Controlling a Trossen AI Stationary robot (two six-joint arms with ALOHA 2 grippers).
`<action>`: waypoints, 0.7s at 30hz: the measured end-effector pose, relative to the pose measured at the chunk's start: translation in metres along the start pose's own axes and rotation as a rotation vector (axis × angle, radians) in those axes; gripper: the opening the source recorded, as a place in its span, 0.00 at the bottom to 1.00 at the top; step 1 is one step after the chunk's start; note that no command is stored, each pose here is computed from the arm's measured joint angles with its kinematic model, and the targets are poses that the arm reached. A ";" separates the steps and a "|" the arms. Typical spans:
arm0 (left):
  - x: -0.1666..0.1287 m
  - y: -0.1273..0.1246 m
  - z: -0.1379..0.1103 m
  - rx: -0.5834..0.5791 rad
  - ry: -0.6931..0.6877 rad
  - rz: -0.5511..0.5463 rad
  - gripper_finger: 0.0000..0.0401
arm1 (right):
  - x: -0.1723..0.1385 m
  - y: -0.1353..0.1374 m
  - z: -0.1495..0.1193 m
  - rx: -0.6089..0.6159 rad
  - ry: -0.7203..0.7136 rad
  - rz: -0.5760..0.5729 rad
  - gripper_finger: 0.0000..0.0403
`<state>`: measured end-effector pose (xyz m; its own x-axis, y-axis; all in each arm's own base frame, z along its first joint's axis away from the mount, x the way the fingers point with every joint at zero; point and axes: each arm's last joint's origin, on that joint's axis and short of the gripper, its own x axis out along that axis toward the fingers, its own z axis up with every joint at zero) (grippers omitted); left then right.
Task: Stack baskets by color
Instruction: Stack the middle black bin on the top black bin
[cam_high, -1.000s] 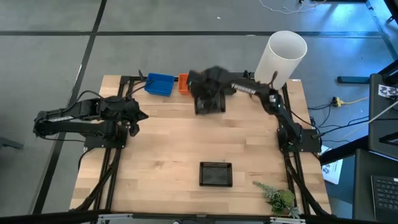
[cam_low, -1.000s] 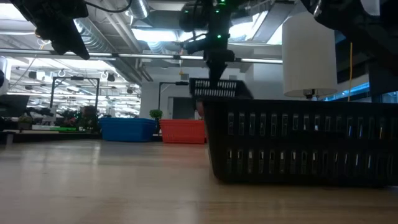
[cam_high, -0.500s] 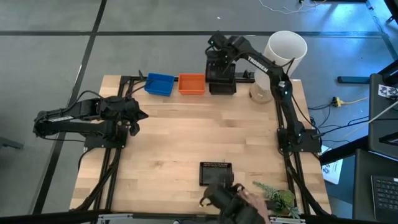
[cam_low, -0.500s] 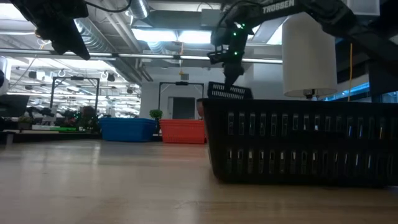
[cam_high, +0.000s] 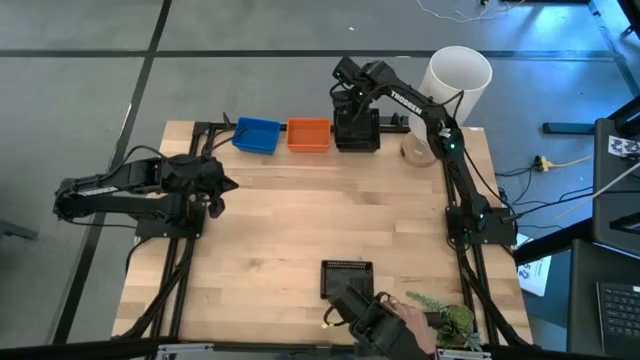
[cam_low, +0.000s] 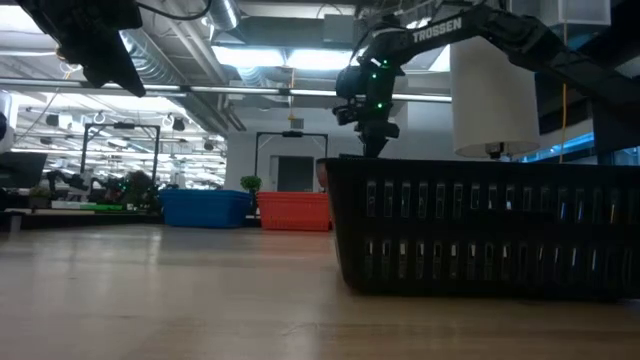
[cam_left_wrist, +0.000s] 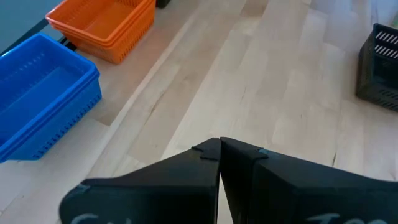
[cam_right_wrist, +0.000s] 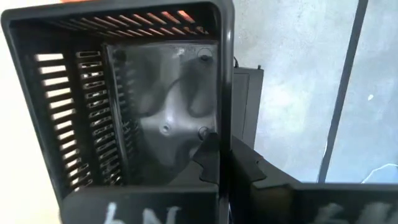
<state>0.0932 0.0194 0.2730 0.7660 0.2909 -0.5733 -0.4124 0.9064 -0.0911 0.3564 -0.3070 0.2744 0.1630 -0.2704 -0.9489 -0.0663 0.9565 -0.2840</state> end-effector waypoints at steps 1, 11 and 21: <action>0.000 0.000 0.000 -0.001 0.000 0.000 0.00 | 0.001 -0.001 -0.002 0.002 0.002 0.001 0.00; 0.000 0.000 0.000 0.000 0.000 0.000 0.00 | 0.005 -0.005 -0.013 0.052 -0.010 0.092 0.00; 0.000 0.000 0.000 -0.001 0.000 0.000 0.00 | 0.008 -0.003 -0.013 0.056 -0.010 0.127 0.00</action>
<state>0.0932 0.0194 0.2730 0.7660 0.2909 -0.5733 -0.4126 0.9063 -0.0915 0.3454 -0.3137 0.2659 0.1670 -0.1462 -0.9751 -0.0316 0.9877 -0.1535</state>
